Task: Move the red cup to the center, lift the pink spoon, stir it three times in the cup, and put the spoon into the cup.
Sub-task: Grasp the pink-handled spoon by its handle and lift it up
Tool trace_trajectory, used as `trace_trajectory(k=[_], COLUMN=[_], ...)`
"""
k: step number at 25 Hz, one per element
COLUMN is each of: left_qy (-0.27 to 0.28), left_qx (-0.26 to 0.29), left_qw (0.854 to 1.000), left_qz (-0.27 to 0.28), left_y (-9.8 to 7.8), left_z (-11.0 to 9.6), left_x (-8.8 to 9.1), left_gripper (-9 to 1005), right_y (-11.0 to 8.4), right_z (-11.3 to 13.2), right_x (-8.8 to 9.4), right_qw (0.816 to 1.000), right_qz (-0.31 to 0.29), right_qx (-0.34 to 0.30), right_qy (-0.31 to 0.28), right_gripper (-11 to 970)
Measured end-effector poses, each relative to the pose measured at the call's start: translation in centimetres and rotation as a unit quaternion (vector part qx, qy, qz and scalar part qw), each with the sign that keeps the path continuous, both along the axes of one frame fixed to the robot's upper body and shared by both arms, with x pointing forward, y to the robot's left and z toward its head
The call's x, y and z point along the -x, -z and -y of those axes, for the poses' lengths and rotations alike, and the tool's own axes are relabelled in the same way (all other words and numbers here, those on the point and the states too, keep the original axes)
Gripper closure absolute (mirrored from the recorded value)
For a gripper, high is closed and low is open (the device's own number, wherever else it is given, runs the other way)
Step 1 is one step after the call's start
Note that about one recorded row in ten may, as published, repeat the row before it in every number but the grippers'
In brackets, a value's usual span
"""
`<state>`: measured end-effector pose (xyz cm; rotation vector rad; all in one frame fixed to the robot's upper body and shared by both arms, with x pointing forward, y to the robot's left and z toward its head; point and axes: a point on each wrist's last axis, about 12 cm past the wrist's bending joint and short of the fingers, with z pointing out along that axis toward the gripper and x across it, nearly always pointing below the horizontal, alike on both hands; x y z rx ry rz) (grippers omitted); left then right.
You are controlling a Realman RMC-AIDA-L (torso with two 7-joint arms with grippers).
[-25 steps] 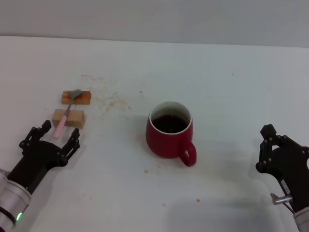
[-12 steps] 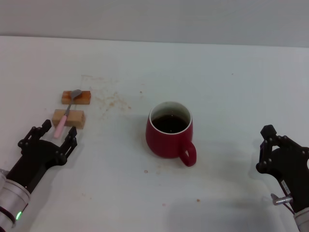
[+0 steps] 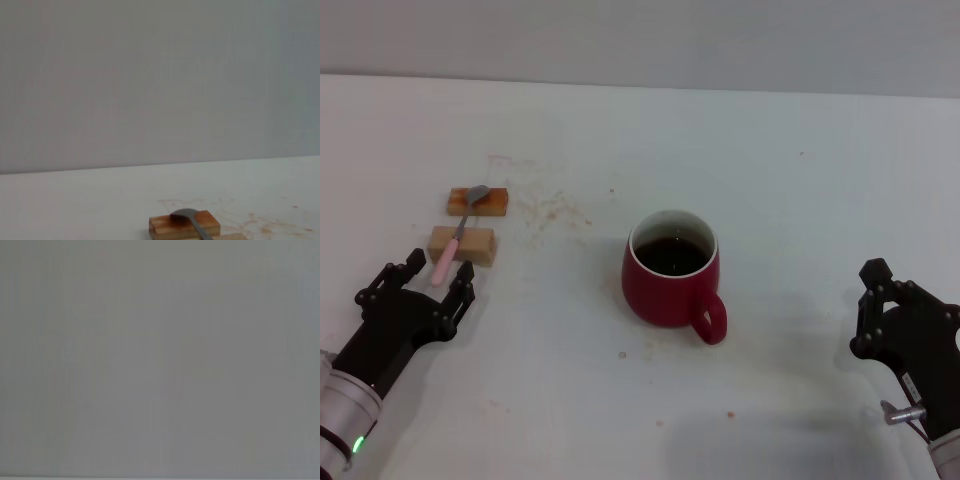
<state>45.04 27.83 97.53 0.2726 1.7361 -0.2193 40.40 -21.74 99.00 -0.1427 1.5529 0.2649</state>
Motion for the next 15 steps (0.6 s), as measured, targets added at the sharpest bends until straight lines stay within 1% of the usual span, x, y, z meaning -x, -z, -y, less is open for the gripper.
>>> trace_trajectory(k=[7,15], left_qy=[0.002,0.002], left_qx=[-0.001,-0.004], left_qw=[1.000,1.000], left_qz=[0.000,-0.004], left_y=[-0.01,0.09], left_z=[0.01,-0.02], left_x=[-0.02,-0.02], left_gripper=[380,421], right_y=[-0.02,0.03], right_z=[-0.02,-0.04], right_x=[-0.04,-0.04], right_qw=[1.000,1.000], right_qz=[0.001,-0.002], right_qx=[0.000,0.001], right_qy=[-0.001,-0.001], right_gripper=[959,959])
